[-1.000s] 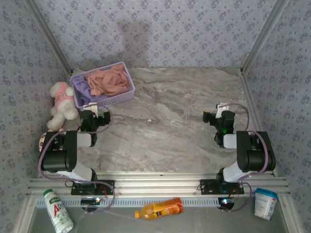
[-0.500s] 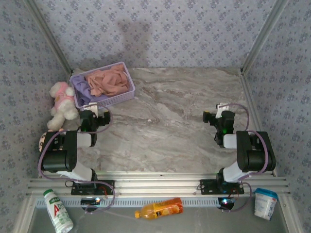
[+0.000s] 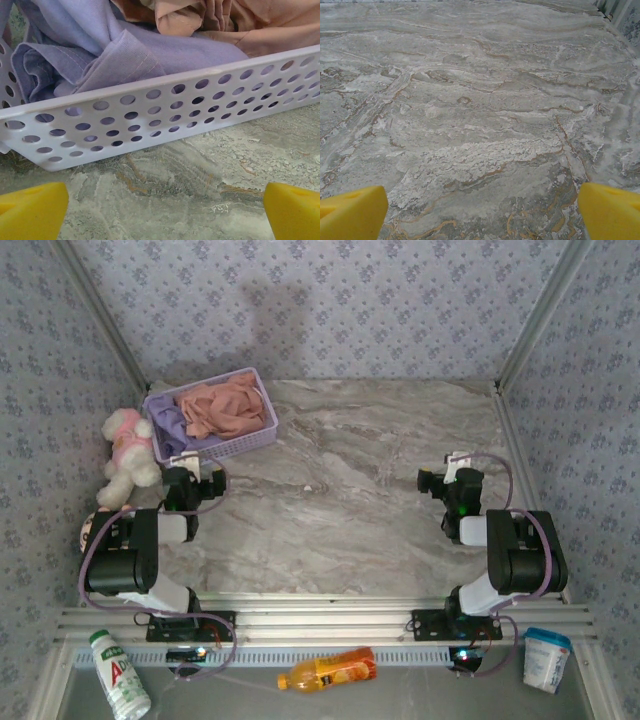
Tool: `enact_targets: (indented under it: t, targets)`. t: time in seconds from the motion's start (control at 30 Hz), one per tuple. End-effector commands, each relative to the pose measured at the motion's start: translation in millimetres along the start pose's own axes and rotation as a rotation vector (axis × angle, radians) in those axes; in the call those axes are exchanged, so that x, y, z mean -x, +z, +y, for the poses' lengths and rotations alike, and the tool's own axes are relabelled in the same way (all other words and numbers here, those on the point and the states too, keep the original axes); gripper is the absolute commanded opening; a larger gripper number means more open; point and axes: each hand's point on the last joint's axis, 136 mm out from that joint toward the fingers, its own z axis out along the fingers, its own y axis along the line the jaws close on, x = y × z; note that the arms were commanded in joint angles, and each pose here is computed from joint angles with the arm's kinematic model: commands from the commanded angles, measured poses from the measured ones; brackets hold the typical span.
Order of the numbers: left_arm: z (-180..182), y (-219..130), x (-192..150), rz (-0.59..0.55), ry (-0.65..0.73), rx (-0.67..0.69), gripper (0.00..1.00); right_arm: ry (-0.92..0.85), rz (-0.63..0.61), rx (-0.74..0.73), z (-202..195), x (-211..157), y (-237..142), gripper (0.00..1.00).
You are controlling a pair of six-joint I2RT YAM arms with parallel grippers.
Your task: Fold and stack the mixed laundry pile
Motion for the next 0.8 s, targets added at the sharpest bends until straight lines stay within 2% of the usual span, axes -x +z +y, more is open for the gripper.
enact_targets:
  t: [0.0,0.1,0.27,0.33,0.4,0.47,0.5,0.57,0.67,0.77]
  targets:
    - [-2.5,-6.7,35.7,-0.059,0.012,0.003,1.0,-0.014,-0.064,-0.01,0.6,21.5,-7.3,1.0]
    - [-3.2,-20.0,48.1,-0.037,0.011,0.001,1.0,-0.011,-0.07,-0.027,-1.8,39.2,-19.2,1.0]
    - [-1.3,-44.4,58.9,0.056,-0.054,0.018,1.0,0.074,0.025,-0.07,-11.8,61.5,-38.4,1.0]
    - [-4.0,-54.5,63.4,0.083,-0.123,0.006,1.0,0.177,0.065,-0.097,-19.0,69.4,-47.5,1.0]
    - [-4.5,-61.7,72.9,0.103,-0.238,0.013,1.0,0.36,0.121,-0.144,-28.2,71.0,-58.9,1.0]
    - [-10.2,-65.9,83.2,0.154,-0.319,-0.007,1.0,0.469,0.15,-0.064,-26.7,80.8,-64.4,1.0]
    - [-18.2,-66.2,90.9,0.182,-0.332,-0.045,1.0,0.512,0.162,0.007,-21.9,86.3,-64.4,1.0]
    - [-27.5,-61.0,102.4,0.22,-0.367,-0.077,1.0,0.59,0.178,0.059,-21.3,93.5,-60.8,1.0]
    - [-21.8,-45.7,118.1,0.255,-0.418,-0.014,1.0,0.623,0.23,0.112,-12.0,102.8,-50.4,1.0]
    - [-15.8,-23.3,136.4,0.269,-0.458,0.041,1.0,0.601,0.285,0.097,-5.6,103.9,-39.2,1.0]
